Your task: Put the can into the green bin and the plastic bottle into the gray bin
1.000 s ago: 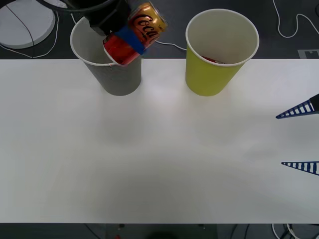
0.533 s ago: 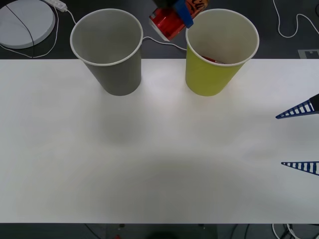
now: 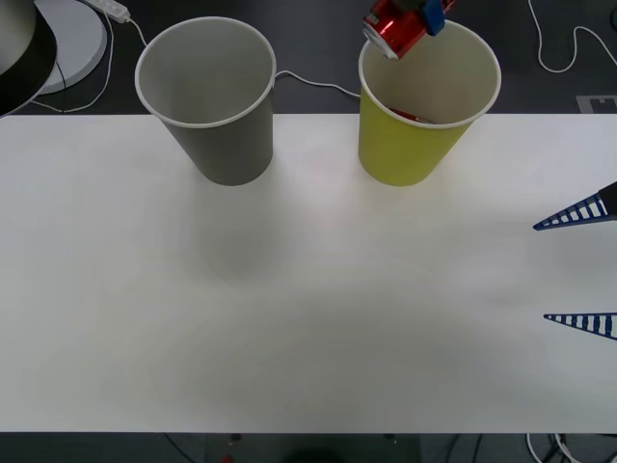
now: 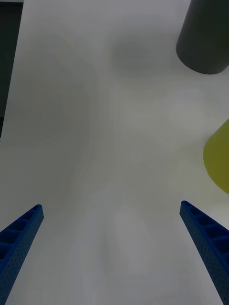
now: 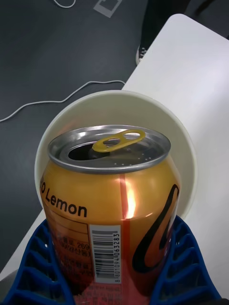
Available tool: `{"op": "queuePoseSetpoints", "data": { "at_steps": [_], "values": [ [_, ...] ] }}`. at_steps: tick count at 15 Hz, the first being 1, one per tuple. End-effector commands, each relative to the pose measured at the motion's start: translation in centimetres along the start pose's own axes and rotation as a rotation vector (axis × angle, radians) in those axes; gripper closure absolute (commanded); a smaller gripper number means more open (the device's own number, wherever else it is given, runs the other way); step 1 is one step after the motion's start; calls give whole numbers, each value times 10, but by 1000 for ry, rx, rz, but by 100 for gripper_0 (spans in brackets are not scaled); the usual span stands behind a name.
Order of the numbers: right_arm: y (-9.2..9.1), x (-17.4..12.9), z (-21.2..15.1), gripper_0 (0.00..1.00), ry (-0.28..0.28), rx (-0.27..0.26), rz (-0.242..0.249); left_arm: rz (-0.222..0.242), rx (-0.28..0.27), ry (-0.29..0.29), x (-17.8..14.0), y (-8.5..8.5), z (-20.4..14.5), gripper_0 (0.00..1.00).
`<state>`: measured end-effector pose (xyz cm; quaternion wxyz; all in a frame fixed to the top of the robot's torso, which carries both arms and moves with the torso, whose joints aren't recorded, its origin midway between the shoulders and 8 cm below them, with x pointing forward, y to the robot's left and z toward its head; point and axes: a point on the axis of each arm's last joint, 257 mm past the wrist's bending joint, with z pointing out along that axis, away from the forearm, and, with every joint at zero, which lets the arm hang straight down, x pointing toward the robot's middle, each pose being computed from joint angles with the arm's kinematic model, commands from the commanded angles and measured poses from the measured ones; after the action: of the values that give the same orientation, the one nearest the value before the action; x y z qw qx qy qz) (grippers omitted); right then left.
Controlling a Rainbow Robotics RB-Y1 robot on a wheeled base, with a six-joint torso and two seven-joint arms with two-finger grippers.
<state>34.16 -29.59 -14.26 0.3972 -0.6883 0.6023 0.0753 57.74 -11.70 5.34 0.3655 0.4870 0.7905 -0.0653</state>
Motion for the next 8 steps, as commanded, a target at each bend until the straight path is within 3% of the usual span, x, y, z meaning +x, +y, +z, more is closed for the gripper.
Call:
{"op": "queuePoseSetpoints", "data": {
  "at_steps": [1,8],
  "values": [
    [0,0,0,0,0,0,0,-17,-23,-36,-17,-8,18,100],
    [0,0,0,0,0,0,0,-28,-34,-62,-28,-20,36,100]
  ]
}}
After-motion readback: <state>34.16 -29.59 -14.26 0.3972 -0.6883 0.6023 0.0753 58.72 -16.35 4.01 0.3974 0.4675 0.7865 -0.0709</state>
